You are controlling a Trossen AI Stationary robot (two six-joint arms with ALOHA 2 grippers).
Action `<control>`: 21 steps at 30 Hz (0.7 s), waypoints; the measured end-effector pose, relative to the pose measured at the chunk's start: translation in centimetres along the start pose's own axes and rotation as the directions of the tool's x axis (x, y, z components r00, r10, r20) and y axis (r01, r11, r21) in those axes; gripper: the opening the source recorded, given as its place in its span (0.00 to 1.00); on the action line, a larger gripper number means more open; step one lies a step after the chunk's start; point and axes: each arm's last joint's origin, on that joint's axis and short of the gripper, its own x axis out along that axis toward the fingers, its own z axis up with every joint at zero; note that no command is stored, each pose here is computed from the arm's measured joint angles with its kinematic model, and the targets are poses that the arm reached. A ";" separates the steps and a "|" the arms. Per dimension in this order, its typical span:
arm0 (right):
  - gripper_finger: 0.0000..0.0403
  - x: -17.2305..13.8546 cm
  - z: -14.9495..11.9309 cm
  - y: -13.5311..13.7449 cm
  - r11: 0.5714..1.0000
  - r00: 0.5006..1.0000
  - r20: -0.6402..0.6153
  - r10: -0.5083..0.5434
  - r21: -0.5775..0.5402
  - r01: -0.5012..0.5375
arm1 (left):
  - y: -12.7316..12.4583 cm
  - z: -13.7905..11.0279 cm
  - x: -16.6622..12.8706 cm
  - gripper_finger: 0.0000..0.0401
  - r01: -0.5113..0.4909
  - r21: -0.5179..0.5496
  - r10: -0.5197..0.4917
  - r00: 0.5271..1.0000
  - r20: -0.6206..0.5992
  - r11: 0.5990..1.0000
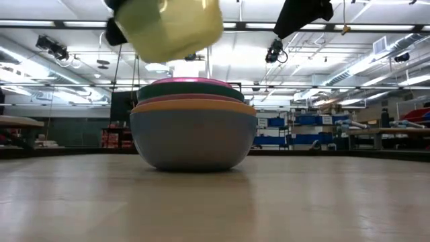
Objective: Nest bowls inside each other
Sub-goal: Stack the light yellow bowl on top of the red bowl
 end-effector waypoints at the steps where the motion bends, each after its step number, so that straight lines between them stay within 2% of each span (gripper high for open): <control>1: 0.24 0.0 0.0 0.0 1.000 1.000 0.000 0.000 0.000 0.000 | 0.6 0.7 0.0 0.01 -0.018 -0.004 0.018 1.000 0.018 1.000; 6: 0.24 0.0 0.0 0.0 1.000 1.000 -0.001 0.000 0.000 0.000 | 3.6 3.3 1.1 0.01 -0.098 -0.033 0.099 0.995 0.032 0.995; 11: 0.24 0.0 0.0 0.0 1.000 1.000 -0.006 0.005 -0.002 -0.005 | 5.6 4.6 2.3 0.02 -0.114 -0.056 0.113 0.993 -0.021 0.992; 16: 0.24 0.0 -0.1 0.0 1.000 1.000 -0.010 0.003 -0.009 -0.003 | 6.1 4.9 2.7 0.05 -0.082 -0.075 0.077 0.995 -0.059 0.994; 21: 0.24 0.0 -0.1 0.0 1.000 1.000 -0.014 0.002 -0.012 -0.002 | 6.0 4.9 2.7 0.14 -0.066 -0.079 0.061 0.996 -0.073 0.995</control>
